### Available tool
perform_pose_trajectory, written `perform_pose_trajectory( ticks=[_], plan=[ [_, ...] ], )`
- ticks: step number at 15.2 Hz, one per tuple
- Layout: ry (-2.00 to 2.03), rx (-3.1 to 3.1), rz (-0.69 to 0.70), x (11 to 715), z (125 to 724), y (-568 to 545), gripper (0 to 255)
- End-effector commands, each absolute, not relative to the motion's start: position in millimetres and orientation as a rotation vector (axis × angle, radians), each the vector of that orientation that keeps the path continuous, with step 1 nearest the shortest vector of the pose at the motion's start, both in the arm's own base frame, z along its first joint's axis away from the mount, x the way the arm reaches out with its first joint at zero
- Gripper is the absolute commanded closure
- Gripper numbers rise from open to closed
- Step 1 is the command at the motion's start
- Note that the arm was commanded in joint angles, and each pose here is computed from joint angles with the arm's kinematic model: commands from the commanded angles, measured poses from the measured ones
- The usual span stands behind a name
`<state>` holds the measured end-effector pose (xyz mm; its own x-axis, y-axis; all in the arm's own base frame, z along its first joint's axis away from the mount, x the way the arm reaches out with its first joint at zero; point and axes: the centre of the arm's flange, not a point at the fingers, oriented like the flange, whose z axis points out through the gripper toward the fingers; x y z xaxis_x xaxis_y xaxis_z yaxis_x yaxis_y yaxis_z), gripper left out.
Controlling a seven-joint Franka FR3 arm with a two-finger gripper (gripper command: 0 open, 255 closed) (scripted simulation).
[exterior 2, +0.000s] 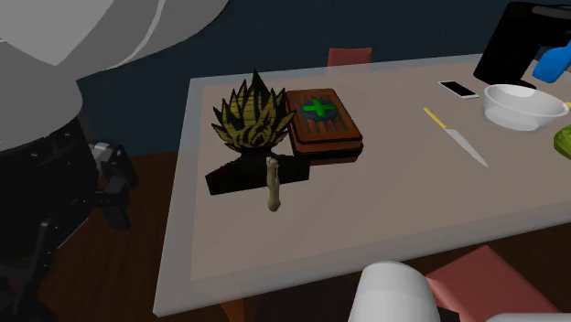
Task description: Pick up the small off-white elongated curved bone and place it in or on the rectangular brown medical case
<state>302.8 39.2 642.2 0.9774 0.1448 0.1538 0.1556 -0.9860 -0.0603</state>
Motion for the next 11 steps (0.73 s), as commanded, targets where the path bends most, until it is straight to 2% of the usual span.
perform_pose_trajectory(
  ticks=[1, 11],
  plan=[
    [-0.232, -3.052, -0.229, 302.8, 642.2, 39.2, 0],
    [-0.142, -3.049, -0.378, 254.1, 612.0, -84.5, 0]
  ],
)
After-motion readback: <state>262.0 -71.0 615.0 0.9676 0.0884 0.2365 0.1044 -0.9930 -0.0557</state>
